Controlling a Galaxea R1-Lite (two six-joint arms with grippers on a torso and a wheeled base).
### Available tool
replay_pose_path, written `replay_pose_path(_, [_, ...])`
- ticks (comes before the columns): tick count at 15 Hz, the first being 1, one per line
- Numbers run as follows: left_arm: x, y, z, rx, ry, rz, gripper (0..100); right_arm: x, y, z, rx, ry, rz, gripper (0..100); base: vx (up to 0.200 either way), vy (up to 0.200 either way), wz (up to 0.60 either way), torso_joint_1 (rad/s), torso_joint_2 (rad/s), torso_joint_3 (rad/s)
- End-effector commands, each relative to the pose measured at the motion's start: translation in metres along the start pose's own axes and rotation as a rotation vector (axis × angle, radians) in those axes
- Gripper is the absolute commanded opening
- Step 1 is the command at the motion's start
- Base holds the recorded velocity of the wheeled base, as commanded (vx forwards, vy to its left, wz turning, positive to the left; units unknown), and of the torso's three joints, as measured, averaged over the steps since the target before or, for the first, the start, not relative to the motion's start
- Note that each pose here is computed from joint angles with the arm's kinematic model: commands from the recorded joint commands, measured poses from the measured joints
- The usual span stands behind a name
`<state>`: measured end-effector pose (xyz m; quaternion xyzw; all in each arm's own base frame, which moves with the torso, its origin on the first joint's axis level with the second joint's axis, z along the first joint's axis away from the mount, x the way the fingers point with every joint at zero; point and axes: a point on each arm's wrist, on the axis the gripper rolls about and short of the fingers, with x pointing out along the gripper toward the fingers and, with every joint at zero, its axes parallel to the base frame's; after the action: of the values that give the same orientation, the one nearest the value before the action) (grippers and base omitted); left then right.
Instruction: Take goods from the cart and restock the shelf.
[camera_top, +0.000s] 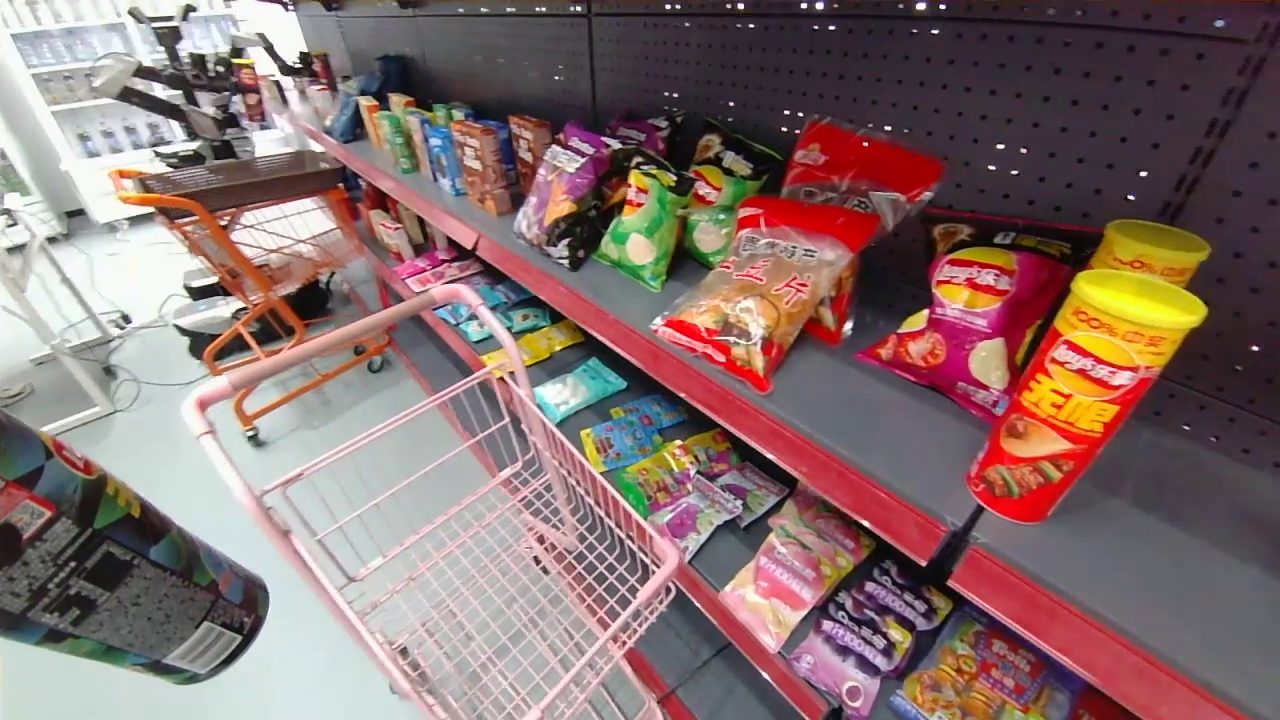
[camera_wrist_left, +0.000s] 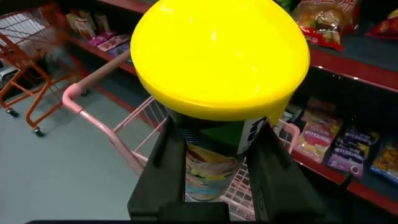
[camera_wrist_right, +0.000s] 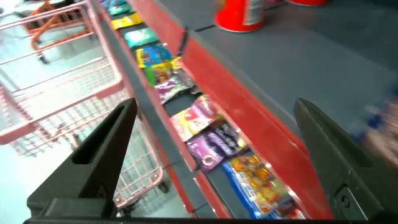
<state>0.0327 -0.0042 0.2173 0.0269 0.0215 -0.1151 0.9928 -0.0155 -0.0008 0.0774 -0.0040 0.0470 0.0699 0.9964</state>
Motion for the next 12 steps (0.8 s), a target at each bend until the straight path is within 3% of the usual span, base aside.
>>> replay_pose_path(1, [0.0010,0.0003,-0.0004,-0.002,0.005,0.000,0,0.0001,0.0000,-0.0001,0.000,0.002,0.001,100,0.000,0.000,-0.60,0.012,0.00,0.002])
replay_pose_path(12, [0.0006,0.0002,-0.0001,-0.001,0.003,-0.001,0,0.0001,0.0000,-0.0001,-0.002,0.002,0.003,100,0.000,0.000,-0.60,0.002,0.00,0.001])
